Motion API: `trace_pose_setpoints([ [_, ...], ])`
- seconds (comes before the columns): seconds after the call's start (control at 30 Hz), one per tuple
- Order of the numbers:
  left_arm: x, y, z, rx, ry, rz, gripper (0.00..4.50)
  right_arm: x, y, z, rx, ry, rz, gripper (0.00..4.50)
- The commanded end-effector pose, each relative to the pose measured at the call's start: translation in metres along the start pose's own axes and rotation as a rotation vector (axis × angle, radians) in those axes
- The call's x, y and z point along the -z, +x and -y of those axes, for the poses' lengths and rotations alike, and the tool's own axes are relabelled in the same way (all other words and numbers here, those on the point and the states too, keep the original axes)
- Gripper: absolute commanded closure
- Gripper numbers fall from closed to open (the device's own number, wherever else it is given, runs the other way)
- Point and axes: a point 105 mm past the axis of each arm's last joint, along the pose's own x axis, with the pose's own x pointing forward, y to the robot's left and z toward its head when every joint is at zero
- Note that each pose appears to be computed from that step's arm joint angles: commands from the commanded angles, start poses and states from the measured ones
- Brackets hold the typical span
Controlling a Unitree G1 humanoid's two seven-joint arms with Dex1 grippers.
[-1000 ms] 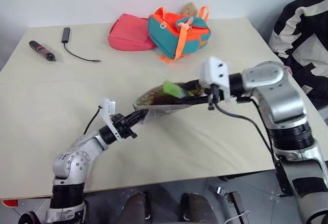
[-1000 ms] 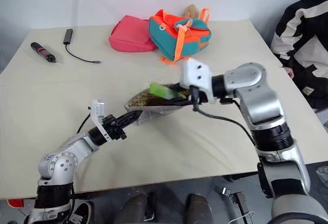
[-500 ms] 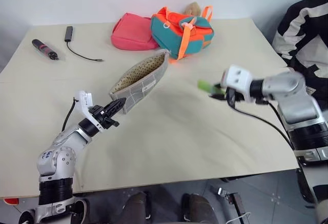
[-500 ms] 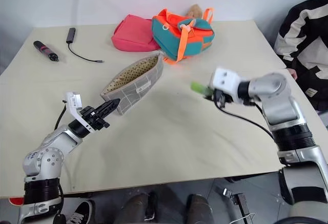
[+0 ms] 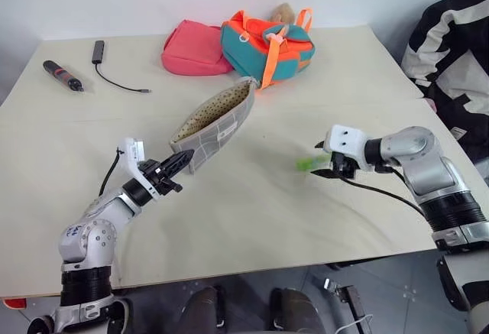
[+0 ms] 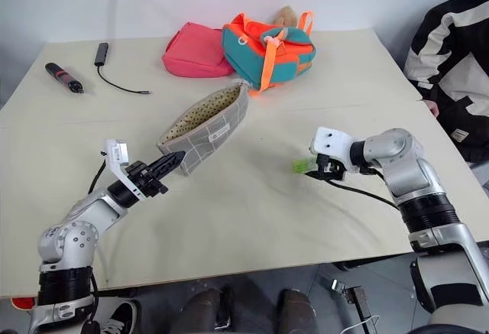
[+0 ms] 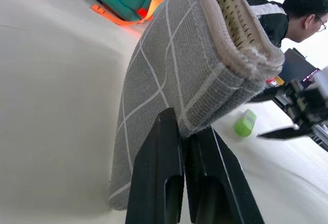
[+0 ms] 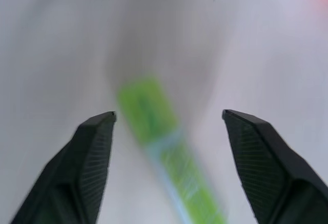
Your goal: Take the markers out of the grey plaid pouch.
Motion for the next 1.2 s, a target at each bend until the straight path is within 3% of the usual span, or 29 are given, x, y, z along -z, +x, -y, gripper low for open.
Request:
trace_pose_setpoints([
  [0.03, -0.006, 0.004, 0.021, 0.093, 0.069, -0.046, 4.50, -0.073, -0.017, 0.009, 0.015, -0.048, 0.250, 1.11],
  [0.2, 0.003, 0.010, 0.035, 0.160, 0.156, -0.170, 4.50, -0.133, -0.004, -0.013, -0.056, -0.163, 0.409, 1.11],
  [0.4, 0.000, 0.026, 0.048, 0.204, 0.156, -0.178, 4.50, -0.133, 0.022, -0.025, -0.099, -0.373, 0.284, 2.96],
  [0.77, 0.006, 0.019, 0.053, 0.206, 0.115, -0.177, 4.50, -0.123, 0.036, -0.020, -0.076, -0.476, 0.218, 2.96],
  [1.2, 0.014, 0.018, 0.053, 0.202, 0.132, -0.209, 4.50, -0.149, 0.015, -0.018, -0.096, -0.310, 0.351, 2.96],
])
